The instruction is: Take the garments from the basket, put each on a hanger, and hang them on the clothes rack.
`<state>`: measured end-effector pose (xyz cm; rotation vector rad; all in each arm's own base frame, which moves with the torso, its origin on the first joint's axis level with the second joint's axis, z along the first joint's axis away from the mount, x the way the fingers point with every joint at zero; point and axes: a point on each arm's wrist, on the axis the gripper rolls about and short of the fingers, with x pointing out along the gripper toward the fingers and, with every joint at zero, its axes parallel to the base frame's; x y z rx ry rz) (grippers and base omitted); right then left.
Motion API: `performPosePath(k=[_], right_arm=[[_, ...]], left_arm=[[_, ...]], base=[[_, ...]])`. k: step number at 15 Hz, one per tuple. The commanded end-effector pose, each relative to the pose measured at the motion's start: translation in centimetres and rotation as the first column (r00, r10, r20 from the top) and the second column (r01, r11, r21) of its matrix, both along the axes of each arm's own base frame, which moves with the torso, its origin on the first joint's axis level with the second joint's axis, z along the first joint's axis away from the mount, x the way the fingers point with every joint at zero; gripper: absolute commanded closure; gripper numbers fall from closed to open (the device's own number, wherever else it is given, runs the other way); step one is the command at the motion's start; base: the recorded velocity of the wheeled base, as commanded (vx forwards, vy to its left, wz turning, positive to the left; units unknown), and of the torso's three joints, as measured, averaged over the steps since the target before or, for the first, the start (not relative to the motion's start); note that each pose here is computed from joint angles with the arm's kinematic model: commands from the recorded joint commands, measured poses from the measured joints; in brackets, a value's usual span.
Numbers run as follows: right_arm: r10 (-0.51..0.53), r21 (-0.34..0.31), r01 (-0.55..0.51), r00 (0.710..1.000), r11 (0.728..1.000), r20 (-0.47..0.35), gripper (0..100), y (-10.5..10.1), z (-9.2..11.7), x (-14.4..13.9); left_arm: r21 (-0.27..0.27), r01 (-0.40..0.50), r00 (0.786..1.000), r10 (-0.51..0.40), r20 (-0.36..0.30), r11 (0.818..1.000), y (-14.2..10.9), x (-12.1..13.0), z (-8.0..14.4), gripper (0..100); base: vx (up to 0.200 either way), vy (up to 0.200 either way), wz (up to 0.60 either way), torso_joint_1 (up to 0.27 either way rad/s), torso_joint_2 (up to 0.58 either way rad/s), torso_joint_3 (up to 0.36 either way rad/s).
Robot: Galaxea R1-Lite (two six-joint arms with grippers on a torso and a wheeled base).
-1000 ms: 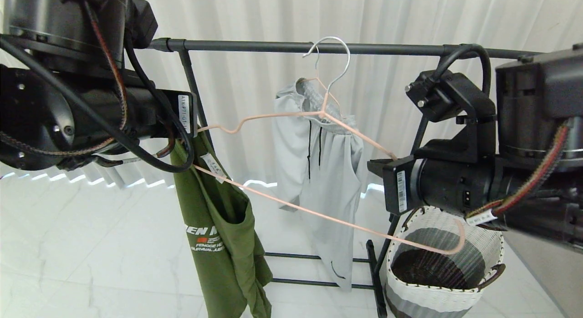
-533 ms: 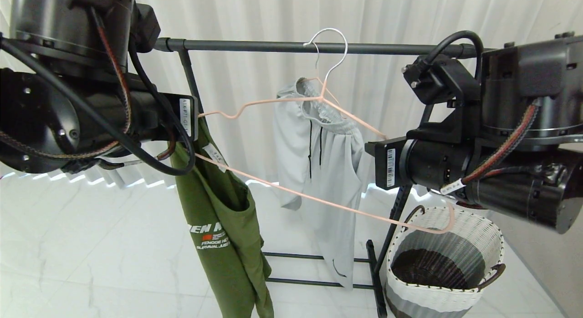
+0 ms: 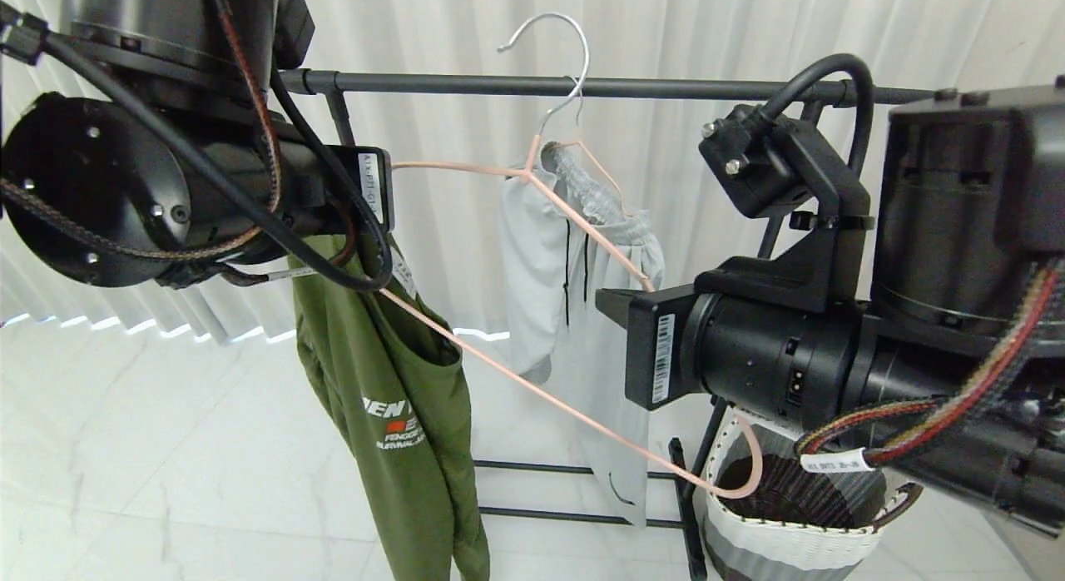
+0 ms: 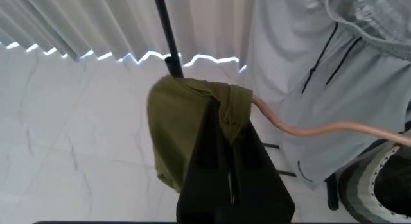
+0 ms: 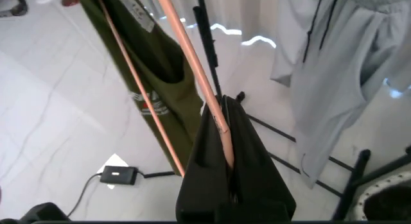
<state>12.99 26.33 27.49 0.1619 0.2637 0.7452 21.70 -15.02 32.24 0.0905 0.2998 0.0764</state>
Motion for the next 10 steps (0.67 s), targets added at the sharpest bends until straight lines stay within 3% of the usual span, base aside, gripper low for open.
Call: performPosePath(k=[1,10], right_arm=[[0.027,-0.010,-0.027,1.000,1.000,-0.010,100,0.6,-0.6,0.2],[0.108,-0.014,-0.108,0.994,0.994,-0.027,100,0.9,-1.1,1.2]], left_arm=[[-0.013,0.041,0.999,-0.041,0.018,0.999,-0.3,-1.2,0.6,100],[-0.052,0.208,0.977,-0.205,0.063,0.977,-2.0,-5.2,2.1,100]], base=[[0.000,0.000,0.00,0.000,0.00,0.000],[0.000,0.000,0.00,0.000,0.00,0.000]])
